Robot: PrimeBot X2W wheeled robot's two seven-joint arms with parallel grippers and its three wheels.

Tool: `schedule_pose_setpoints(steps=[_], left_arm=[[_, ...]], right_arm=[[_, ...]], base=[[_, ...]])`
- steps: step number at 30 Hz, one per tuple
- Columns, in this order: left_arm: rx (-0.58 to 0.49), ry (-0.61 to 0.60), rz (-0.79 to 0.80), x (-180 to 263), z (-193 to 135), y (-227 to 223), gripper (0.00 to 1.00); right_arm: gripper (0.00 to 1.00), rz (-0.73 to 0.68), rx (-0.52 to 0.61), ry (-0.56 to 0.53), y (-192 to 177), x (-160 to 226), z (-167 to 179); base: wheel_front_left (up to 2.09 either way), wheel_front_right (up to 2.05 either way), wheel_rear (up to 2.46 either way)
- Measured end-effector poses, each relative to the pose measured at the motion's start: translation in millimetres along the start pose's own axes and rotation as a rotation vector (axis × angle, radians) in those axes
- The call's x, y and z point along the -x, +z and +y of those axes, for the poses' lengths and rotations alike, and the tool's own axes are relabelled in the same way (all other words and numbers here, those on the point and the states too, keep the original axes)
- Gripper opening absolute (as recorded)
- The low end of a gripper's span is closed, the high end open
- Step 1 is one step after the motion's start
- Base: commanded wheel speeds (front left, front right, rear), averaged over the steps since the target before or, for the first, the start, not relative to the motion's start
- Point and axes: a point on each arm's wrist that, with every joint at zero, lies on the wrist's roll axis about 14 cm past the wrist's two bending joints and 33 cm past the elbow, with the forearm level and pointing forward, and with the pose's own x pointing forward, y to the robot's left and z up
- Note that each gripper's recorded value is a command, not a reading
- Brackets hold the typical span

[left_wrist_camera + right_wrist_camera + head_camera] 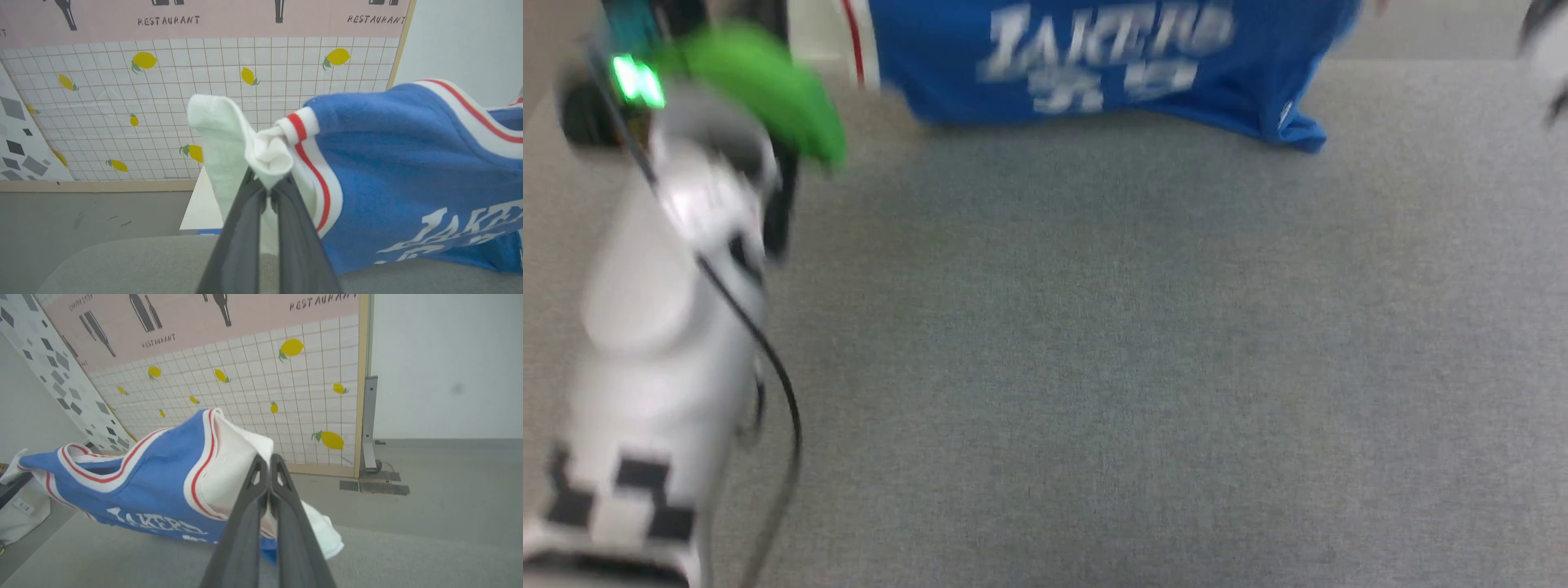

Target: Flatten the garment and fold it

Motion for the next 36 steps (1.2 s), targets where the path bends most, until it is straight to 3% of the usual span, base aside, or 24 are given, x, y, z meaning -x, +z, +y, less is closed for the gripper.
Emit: schedule_pose_setpoints(steps=[6, 17, 22, 25, 29, 33, 34, 35, 36], left_arm=[[0.150, 0.063, 0.194, 94, -2, -75, 0.00], [0.344, 0.147, 0.583, 242, -24, -163, 0.00], [0.393, 0.207, 0.744, 290, -20, -187, 0.00], [0.361, 0.226, 0.805, 306, -13, -193, 0.00], [0.281, 0.222, 0.842, 311, -6, -194, 0.00], [0.264, 0.223, 0.840, 307, -7, -195, 0.00], [0.264, 0.221, 0.840, 305, -7, -195, 0.00], [0.267, 0.223, 0.834, 303, -8, -195, 0.00], [0.270, 0.225, 0.828, 301, -8, -196, 0.00]], right_arm=[[0.00, 0.267, -0.044, -0.013, -102, 76, -2], [0.00, 0.744, -0.068, -0.100, -231, 224, -4], [0.00, 0.892, -0.029, -0.134, -249, 272, -10], [0.00, 0.960, -0.010, -0.154, -252, 290, -14], [0.00, 1.000, 0.077, -0.133, -247, 292, -11], [0.00, 1.014, 0.196, -0.099, -248, 281, -7], [0.04, 1.018, 0.213, -0.086, -250, 276, -4], [0.37, 1.026, 0.225, -0.069, -254, 274, 0], [1.00, 1.028, 0.229, -0.050, -258, 271, 5]], base=[[0.00, 0.00, 0.00], [0.00, 0.00, 0.00], [0.00, 0.00, 0.00], [0.00, 0.00, 0.00], [0.00, 0.00, 0.00], [0.00, 0.00, 0.00], [0.00, 0.00, 0.00], [0.00, 0.00, 0.00], [0.00, 0.00, 0.00]])
